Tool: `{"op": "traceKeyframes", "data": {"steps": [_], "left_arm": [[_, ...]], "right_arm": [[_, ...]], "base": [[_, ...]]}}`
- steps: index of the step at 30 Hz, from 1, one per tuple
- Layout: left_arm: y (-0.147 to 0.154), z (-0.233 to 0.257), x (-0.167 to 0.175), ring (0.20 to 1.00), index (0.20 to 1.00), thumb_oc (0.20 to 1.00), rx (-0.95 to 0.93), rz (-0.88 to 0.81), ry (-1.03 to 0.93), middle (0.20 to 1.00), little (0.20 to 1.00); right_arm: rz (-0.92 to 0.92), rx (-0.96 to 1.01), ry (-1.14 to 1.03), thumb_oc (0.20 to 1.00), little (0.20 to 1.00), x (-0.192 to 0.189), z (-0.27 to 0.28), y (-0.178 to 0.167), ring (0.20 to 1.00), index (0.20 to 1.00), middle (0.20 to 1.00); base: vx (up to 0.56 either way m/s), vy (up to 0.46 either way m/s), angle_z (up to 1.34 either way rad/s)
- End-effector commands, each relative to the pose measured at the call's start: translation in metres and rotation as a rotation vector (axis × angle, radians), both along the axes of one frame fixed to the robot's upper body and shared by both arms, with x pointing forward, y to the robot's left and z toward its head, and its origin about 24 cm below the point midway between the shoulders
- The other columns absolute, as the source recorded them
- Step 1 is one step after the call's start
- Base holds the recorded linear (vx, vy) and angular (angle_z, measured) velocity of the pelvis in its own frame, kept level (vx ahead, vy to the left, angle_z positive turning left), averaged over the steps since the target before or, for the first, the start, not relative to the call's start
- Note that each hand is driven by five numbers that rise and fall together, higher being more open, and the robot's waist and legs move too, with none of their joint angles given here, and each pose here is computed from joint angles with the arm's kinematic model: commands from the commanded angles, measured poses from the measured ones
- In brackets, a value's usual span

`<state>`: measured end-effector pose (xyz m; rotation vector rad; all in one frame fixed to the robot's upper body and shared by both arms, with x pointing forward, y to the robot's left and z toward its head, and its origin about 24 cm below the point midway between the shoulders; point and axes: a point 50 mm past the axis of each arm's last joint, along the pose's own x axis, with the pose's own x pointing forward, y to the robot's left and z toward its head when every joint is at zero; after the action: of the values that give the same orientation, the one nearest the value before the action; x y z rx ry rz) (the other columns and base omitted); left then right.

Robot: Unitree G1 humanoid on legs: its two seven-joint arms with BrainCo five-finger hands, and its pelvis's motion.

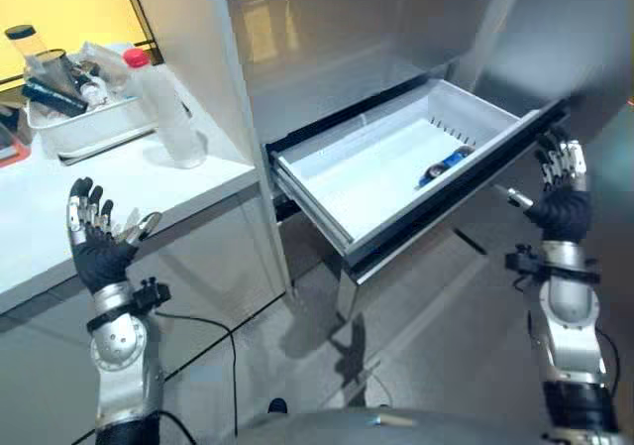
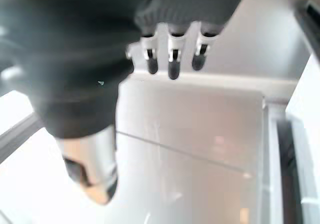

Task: Take the drinks into the refrigerator

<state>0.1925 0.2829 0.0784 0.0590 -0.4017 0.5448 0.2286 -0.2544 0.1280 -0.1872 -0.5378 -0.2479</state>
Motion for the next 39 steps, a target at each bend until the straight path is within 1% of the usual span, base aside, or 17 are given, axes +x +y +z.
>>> {"op": "traceKeyframes", "data": {"steps": [1, 5, 11, 16, 21, 25, 27, 32, 35, 39], "left_arm": [[0.006, 0.030, 0.010, 1.000, 1.000, 1.000, 0.144, -0.009, -0.105, 1.000, 1.000], [0.001, 0.029, 0.015, 1.000, 1.000, 1.000, 0.137, -0.051, -0.101, 1.000, 1.000], [-0.001, 0.036, 0.023, 1.000, 1.000, 1.000, 0.183, -0.093, -0.102, 1.000, 1.000], [0.002, 0.041, 0.030, 1.000, 1.000, 1.000, 0.203, -0.109, -0.100, 1.000, 1.000], [0.007, 0.052, 0.045, 1.000, 1.000, 1.000, 0.222, -0.112, -0.108, 1.000, 1.000], [0.013, 0.067, 0.059, 1.000, 1.000, 1.000, 0.282, -0.094, -0.117, 1.000, 1.000], [0.021, 0.072, 0.068, 1.000, 1.000, 1.000, 0.298, -0.068, -0.099, 1.000, 1.000], [0.030, 0.080, 0.071, 1.000, 1.000, 1.000, 0.311, -0.032, -0.103, 1.000, 1.000], [0.035, 0.083, 0.074, 1.000, 1.000, 1.000, 0.317, -0.011, -0.099, 1.000, 1.000], [0.039, 0.085, 0.078, 1.000, 1.000, 1.000, 0.325, 0.013, -0.084, 1.000, 1.000]], "right_arm": [[0.075, -0.025, -0.235, 1.000, 1.000, 0.003, 0.044, 0.010, 1.000, 1.000, 1.000], [0.090, -0.026, -0.224, 1.000, 1.000, 0.005, 0.043, 0.013, 1.000, 1.000, 1.000], [0.098, -0.028, -0.207, 1.000, 1.000, 0.007, 0.041, 0.013, 1.000, 1.000, 1.000], [0.124, -0.030, -0.211, 1.000, 1.000, 0.008, 0.044, 0.014, 1.000, 1.000, 1.000], [0.164, -0.048, -0.212, 1.000, 1.000, 0.012, 0.049, 0.018, 1.000, 1.000, 1.000], [0.212, -0.066, -0.239, 1.000, 1.000, 0.014, 0.058, 0.022, 1.000, 1.000, 1.000], [0.252, -0.064, -0.265, 1.000, 1.000, 0.014, 0.065, 0.025, 1.000, 1.000, 1.000], [0.283, -0.053, -0.291, 1.000, 1.000, 0.012, 0.070, 0.025, 1.000, 1.000, 1.000], [0.293, -0.046, -0.313, 1.000, 1.000, 0.011, 0.074, 0.026, 1.000, 1.000, 1.000], [0.247, -0.050, -0.321, 1.000, 1.000, 0.008, 0.075, 0.018, 1.000, 1.000, 1.000]], "base": [[0.04, -0.259, 0.82], [0.00, 0.000, 0.00], [0.02, 0.001, 0.03], [0.01, 0.001, 0.01], [0.04, 0.014, 0.00], [-0.01, 0.024, -0.06], [-0.02, 0.043, -0.14], [0.01, 0.028, -0.21], [0.02, 0.027, -0.29], [0.05, 0.012, -0.24]]}}
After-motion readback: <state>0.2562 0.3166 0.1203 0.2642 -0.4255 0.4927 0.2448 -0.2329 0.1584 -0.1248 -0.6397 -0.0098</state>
